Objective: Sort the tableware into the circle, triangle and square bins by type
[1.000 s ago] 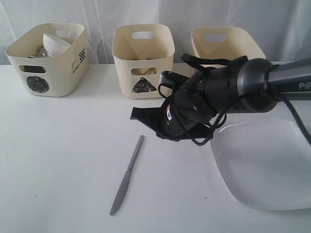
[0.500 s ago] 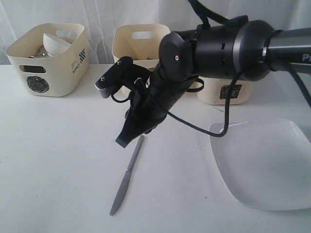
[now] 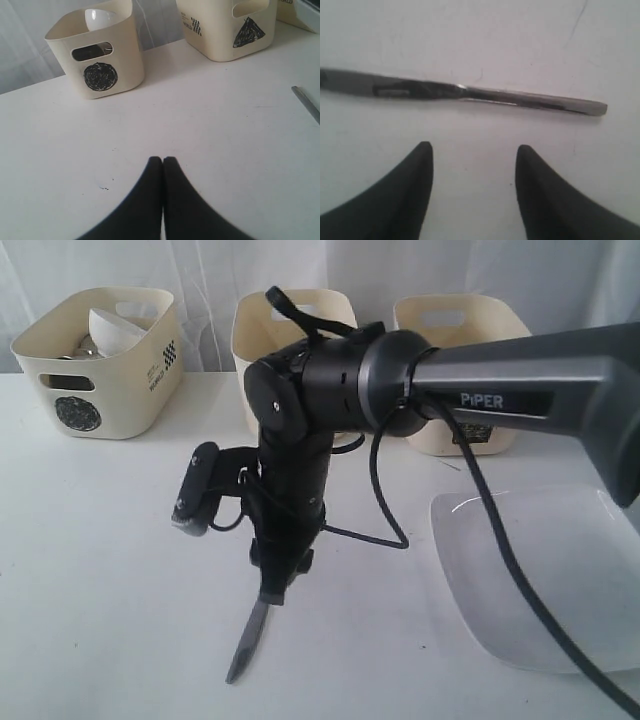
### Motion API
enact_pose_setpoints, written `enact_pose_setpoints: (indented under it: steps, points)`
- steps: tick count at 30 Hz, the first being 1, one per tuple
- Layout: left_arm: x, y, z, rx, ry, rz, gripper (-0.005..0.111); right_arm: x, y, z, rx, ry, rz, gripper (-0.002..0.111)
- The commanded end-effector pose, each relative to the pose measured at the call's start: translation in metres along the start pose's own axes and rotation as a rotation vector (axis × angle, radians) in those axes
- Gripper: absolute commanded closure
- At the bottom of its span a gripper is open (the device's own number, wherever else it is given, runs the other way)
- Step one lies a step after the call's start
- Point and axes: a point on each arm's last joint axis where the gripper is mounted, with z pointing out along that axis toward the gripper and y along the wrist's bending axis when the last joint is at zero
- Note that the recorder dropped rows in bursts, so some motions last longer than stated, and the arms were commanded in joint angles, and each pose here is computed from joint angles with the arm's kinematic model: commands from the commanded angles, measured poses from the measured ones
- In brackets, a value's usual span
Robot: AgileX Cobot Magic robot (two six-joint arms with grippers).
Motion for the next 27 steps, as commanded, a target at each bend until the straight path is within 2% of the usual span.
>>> enact_pose_setpoints:
  steps: [1,4,5,10,13,14,16,18,22,27]
  points:
    - [0.0,-0.001,0.0,0.006,-0.007,-0.008,0.107,0.002,-0.003,-0.001,0.024,0.059,-0.163,0.059]
    - [0.0,-0.001,0.0,0.006,-0.007,-0.008,0.107,0.0,-0.005,0.0,0.032,0.025,-0.08,0.059]
    - [0.0,-0.001,0.0,0.006,-0.007,-0.008,0.107,-0.001,-0.008,0.0,0.053,-0.002,0.04,0.059]
    - [0.0,-0.001,0.0,0.006,-0.007,-0.008,0.107,-0.001,-0.017,0.003,0.077,-0.084,0.988,0.059]
    - [0.0,-0.001,0.0,0.006,-0.007,-0.008,0.107,0.0,-0.019,0.011,0.095,-0.083,1.212,0.059]
    - [0.0,-0.001,0.0,0.006,-0.007,-0.008,0.107,0.003,-0.023,0.015,0.139,-0.084,1.325,0.059]
    - [0.0,-0.001,0.0,0.006,-0.007,-0.008,0.107,0.004,-0.026,0.017,0.173,-0.105,1.441,0.059]
    - [0.0,-0.001,0.0,0.006,-0.007,-0.008,0.107,-0.002,-0.025,0.016,0.152,-0.159,1.504,0.059]
    - [0.0,-0.001,0.0,0.006,-0.007,-0.008,0.107,-0.005,-0.022,0.027,0.134,-0.16,1.574,0.059]
    - [0.0,-0.001,0.0,0.006,-0.007,-0.006,0.107,-0.006,-0.017,0.044,0.122,-0.119,1.582,0.059]
